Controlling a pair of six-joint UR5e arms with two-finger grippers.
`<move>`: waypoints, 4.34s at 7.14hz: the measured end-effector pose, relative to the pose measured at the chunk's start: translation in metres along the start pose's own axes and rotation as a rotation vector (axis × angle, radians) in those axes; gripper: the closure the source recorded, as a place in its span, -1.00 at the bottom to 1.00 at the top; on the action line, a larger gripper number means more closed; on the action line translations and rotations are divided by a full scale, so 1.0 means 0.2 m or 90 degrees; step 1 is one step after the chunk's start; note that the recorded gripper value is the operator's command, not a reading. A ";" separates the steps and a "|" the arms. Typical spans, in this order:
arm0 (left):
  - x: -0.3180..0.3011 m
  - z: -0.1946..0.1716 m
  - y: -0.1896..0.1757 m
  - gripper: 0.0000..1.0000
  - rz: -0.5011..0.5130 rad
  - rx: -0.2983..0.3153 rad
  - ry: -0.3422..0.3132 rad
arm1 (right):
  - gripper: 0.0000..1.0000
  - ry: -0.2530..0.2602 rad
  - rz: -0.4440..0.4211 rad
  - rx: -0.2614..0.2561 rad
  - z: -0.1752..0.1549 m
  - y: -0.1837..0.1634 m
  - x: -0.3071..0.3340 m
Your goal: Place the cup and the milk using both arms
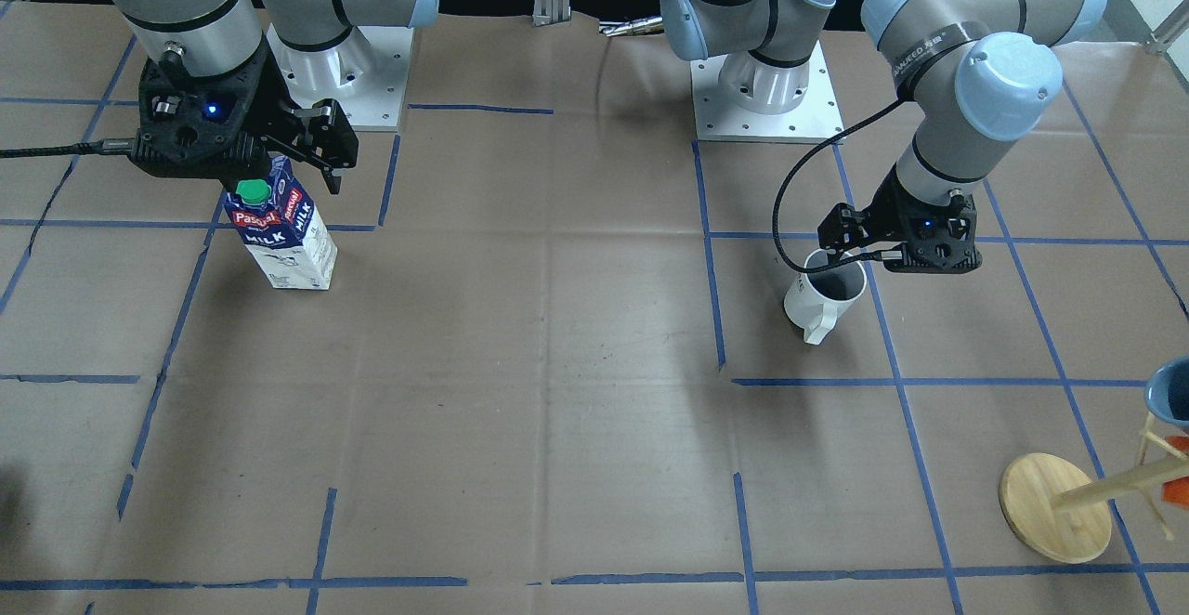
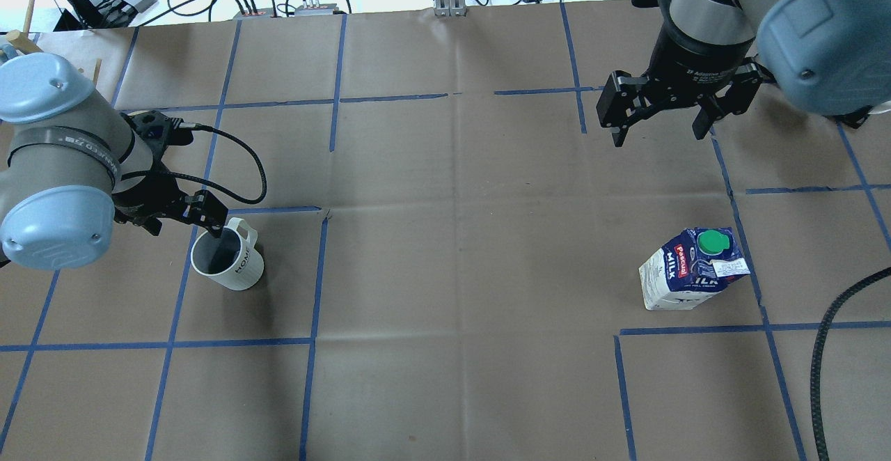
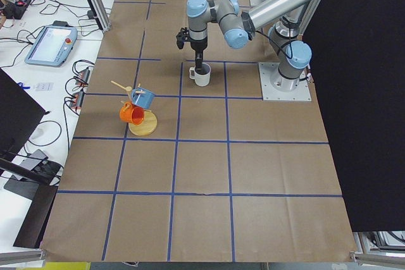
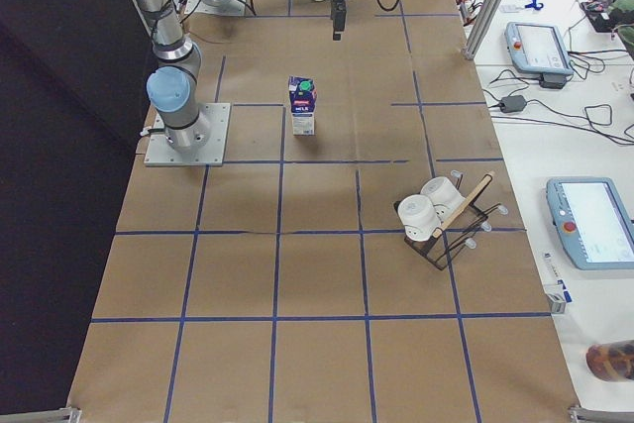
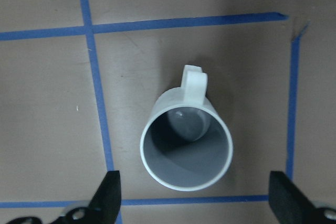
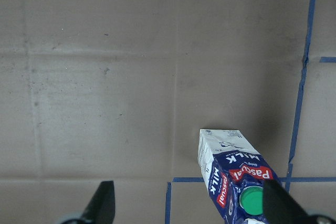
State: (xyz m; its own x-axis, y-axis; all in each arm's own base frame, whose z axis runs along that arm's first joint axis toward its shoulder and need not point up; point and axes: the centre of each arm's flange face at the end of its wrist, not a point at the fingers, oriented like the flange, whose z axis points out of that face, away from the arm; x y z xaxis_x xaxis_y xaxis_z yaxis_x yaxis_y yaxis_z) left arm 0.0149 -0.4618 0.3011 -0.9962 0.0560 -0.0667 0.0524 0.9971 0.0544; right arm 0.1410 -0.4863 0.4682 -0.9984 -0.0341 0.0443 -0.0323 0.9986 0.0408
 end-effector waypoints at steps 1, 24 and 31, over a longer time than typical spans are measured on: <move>-0.05 0.04 0.00 -0.99 -0.002 -0.004 -0.001 | -1.00 -0.001 -0.001 -0.002 0.01 0.00 0.00; 0.67 -0.16 -0.58 1.00 -0.011 0.069 0.042 | -1.00 -0.001 -0.010 0.003 0.16 0.03 0.00; 1.47 -0.11 -1.17 1.00 0.012 0.063 0.094 | -1.00 -0.001 -0.007 0.011 0.14 0.02 0.00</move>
State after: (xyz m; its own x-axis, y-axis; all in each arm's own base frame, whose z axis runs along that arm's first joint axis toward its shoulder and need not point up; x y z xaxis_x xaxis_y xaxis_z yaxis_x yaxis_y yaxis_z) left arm -0.2921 -0.6801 0.2914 -0.9940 0.0739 0.0802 0.0705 0.9965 -0.0444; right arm 0.1395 -0.4804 0.4395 -0.9981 -0.0456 0.0425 -0.0446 0.9987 0.0240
